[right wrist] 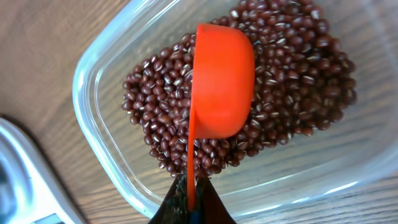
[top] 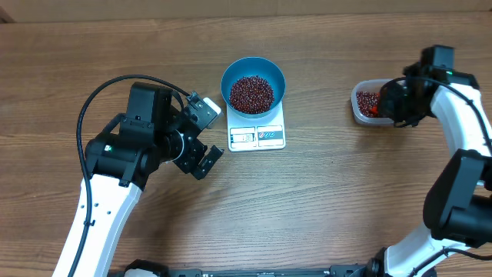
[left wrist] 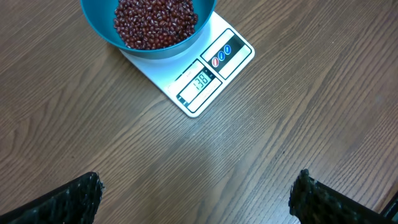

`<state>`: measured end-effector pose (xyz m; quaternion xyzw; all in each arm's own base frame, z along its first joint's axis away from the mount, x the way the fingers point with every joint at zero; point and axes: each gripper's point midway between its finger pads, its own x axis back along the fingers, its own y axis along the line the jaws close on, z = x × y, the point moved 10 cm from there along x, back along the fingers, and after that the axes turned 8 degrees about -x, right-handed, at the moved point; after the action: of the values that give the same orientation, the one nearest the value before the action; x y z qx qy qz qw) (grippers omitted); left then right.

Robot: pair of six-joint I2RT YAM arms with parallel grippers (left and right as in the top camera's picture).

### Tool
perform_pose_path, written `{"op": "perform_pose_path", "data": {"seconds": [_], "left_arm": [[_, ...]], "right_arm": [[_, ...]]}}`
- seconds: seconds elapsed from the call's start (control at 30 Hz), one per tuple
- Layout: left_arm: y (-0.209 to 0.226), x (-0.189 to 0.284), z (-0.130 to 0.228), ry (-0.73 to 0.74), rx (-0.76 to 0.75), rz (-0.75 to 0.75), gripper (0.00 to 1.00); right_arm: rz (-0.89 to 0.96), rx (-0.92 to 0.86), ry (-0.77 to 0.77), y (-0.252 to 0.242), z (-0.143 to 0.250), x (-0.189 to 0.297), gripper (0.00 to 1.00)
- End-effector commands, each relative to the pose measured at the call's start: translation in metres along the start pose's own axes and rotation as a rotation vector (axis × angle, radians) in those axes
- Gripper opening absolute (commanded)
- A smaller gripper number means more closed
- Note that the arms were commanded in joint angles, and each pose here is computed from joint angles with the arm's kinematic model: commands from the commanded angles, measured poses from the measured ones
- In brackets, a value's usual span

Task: Scoop item into bowl and weigh 150g on scale
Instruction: 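Dip the red scoop into the beans in the tub, then lift the filled scoop and carry it left toward the blue bowl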

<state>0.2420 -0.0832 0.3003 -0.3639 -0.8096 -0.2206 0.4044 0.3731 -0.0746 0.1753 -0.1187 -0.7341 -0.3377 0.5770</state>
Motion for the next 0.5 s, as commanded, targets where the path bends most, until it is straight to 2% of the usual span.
{"op": "perform_pose_path", "data": {"seconds": [0.0, 0.47], "left_arm": [[0.0016, 0.0044, -0.0061, -0.018, -0.008, -0.009, 1.00], [0.0016, 0.0044, -0.0061, -0.018, -0.008, -0.009, 1.00]], "right_arm": [[-0.102, -0.093, 0.033, -0.0016, -0.0033, 0.0052, 0.04], [-0.148, -0.113, 0.071, -0.0033, -0.0016, 0.0073, 0.04]]}}
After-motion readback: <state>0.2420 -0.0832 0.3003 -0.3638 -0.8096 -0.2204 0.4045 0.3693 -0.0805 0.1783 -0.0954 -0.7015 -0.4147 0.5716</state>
